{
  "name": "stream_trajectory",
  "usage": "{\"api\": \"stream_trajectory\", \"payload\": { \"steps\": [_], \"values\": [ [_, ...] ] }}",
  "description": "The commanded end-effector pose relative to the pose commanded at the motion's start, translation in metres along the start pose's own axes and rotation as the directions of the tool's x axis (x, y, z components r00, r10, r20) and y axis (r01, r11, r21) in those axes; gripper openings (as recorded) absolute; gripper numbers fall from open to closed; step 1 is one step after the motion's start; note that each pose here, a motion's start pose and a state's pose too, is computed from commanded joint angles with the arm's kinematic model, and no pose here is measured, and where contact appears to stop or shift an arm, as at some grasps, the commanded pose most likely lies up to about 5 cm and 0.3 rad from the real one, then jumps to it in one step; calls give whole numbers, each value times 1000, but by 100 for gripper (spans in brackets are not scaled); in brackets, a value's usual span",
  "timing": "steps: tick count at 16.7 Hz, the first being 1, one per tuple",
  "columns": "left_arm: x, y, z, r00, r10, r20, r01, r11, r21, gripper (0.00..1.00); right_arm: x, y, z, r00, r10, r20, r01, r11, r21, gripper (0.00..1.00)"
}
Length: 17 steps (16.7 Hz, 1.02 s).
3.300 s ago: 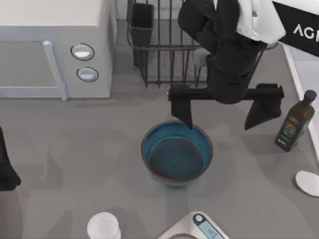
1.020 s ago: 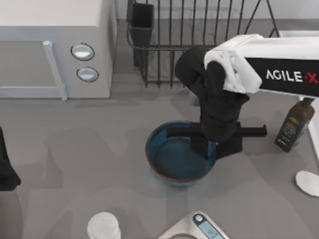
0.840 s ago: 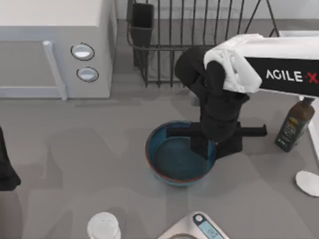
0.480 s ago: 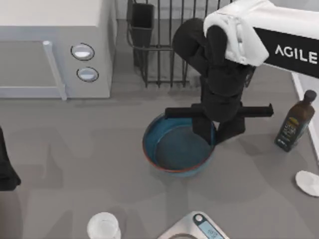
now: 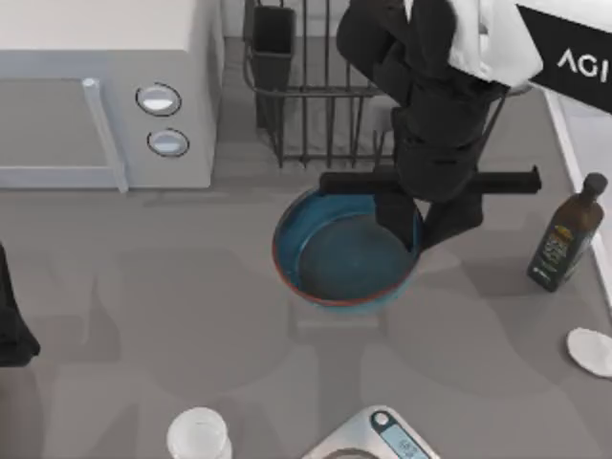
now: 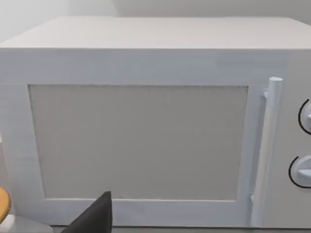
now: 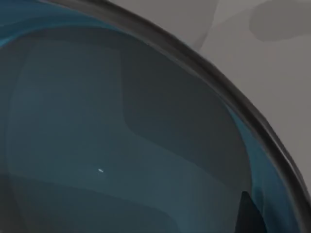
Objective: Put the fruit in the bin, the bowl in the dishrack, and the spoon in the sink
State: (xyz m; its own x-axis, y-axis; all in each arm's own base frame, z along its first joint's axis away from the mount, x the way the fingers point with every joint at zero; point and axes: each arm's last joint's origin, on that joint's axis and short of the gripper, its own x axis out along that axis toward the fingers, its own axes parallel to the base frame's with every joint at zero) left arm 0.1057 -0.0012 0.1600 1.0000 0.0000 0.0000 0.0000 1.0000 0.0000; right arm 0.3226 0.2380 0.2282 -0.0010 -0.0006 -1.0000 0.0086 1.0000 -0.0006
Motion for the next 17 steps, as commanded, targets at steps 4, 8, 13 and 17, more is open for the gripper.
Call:
{"api": "stream_trajectory", "payload": {
  "steps": [4, 8, 13, 17],
  "values": [
    [0, 0, 0, 1000, 0, 0, 0, 1000, 0, 100, -2, 9, -4, 997, -7, 73, 11, 998, -59, 0],
    [0, 0, 0, 1000, 0, 0, 0, 1000, 0, 100, -30, 29, -19, 933, 36, 357, 36, 980, -194, 0],
    [0, 0, 0, 1000, 0, 0, 0, 1000, 0, 100, -84, 48, -49, 645, 113, 756, 118, 962, -245, 0],
    [0, 0, 0, 1000, 0, 0, 0, 1000, 0, 100, -134, 50, -86, 326, 120, 938, 134, 976, -171, 0]
  ]
}}
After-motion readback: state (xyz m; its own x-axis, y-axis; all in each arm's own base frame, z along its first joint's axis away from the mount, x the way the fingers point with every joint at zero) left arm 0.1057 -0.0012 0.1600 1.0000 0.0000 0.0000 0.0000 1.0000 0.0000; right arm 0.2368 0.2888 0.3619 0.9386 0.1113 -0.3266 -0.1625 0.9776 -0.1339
